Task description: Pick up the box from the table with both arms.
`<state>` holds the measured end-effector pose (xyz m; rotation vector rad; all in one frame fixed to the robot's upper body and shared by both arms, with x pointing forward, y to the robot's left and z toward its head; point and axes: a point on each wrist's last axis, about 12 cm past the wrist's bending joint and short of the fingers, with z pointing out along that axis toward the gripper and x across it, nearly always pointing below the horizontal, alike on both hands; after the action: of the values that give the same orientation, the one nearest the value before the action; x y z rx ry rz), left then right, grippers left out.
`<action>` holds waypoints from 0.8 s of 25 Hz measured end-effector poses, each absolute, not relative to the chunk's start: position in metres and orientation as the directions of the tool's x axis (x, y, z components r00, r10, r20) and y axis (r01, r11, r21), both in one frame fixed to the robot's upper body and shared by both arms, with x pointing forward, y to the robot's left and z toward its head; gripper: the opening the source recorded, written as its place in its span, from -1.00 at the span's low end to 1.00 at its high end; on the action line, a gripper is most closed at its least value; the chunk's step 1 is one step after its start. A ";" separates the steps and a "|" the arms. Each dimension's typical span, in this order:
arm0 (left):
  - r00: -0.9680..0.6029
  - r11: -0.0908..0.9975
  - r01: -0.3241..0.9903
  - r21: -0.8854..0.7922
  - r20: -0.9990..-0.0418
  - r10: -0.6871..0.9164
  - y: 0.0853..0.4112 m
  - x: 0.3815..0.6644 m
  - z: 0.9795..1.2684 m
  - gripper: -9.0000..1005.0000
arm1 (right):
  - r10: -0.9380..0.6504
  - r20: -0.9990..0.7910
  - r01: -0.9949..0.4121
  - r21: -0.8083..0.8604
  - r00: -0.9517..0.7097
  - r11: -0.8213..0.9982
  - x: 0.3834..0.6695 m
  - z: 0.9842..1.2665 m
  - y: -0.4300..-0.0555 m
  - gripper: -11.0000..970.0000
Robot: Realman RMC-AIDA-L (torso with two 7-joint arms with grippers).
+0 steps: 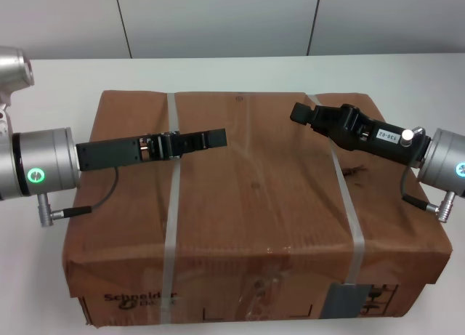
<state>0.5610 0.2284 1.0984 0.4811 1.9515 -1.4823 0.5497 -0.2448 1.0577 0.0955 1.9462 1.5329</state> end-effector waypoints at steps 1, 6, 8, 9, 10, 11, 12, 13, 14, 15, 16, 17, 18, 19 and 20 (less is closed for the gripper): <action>-0.733 0.299 0.627 -0.719 -0.675 -0.085 0.228 0.561 1.098 -0.79 | 0.435 -0.442 -0.327 0.891 -0.785 0.315 0.550 1.058 -0.245 -0.98; -0.732 0.299 0.628 -0.718 -0.676 -0.086 0.228 0.561 1.098 -0.79 | 0.435 -0.443 -0.328 0.890 -0.784 0.316 0.549 1.057 -0.245 -0.98; -0.732 0.298 0.629 -0.718 -0.676 -0.086 0.228 0.560 1.098 -0.79 | 0.436 -0.443 -0.328 0.890 -0.784 0.316 0.549 1.057 -0.245 -0.98; -0.732 0.298 0.629 -0.718 -0.676 -0.086 0.228 0.560 1.098 -0.79 | 0.436 -0.443 -0.328 0.890 -0.783 0.316 0.549 1.057 -0.245 -0.98; -0.732 0.298 0.629 -0.718 -0.676 -0.086 0.228 0.560 1.098 -0.79 | 0.436 -0.443 -0.327 0.890 -0.783 0.316 0.549 1.057 -0.245 -0.98; -0.732 0.298 0.629 -0.718 -0.676 -0.086 0.228 0.560 1.098 -0.79 | 0.436 -0.443 -0.327 0.890 -0.783 0.316 0.549 1.057 -0.245 -0.98; -0.732 0.298 0.629 -0.718 -0.676 -0.086 0.228 0.560 1.098 -0.79 | 0.436 -0.443 -0.327 0.890 -0.784 0.316 0.549 1.057 -0.245 -0.98; -0.732 0.298 0.629 -0.718 -0.676 -0.086 0.227 0.560 1.098 -0.79 | 0.436 -0.443 -0.327 0.890 -0.784 0.317 0.549 1.057 -0.245 -0.98; -0.731 0.297 0.629 -0.718 -0.676 -0.086 0.227 0.560 1.098 -0.79 | 0.436 -0.443 -0.327 0.890 -0.784 0.317 0.549 1.057 -0.245 -0.98; -0.731 0.297 0.629 -0.718 -0.676 -0.086 0.227 0.560 1.098 -0.79 | 0.436 -0.444 -0.326 0.890 -0.783 0.319 0.549 1.057 -0.246 -0.98; -0.732 0.297 0.629 -0.718 -0.676 -0.087 0.227 0.560 1.097 -0.79 | 0.437 -0.444 -0.325 0.889 -0.783 0.321 0.549 1.057 -0.246 -0.98; -0.732 0.298 0.628 -0.719 -0.676 -0.087 0.227 0.560 1.097 -0.79 | 0.437 -0.444 -0.324 0.889 -0.782 0.323 0.549 1.056 -0.246 -0.98; -0.732 0.298 0.628 -0.719 -0.675 -0.087 0.228 0.560 1.097 -0.79 | 0.437 -0.444 -0.324 0.889 -0.782 0.324 0.550 1.056 -0.246 -0.98; -0.733 0.298 0.627 -0.719 -0.675 -0.087 0.228 0.560 1.097 -0.79 | 0.438 -0.445 -0.323 0.889 -0.781 0.325 0.550 1.056 -0.246 -0.98; -0.733 0.298 0.627 -0.720 -0.675 -0.087 0.228 0.559 1.097 -0.79 | 0.437 -0.446 -0.325 0.888 -0.781 0.327 0.550 1.056 -0.246 -0.98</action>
<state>0.5595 0.2278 1.0967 0.4792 1.9501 -1.4836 0.5497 -0.2460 1.0562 0.0984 1.9500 1.5155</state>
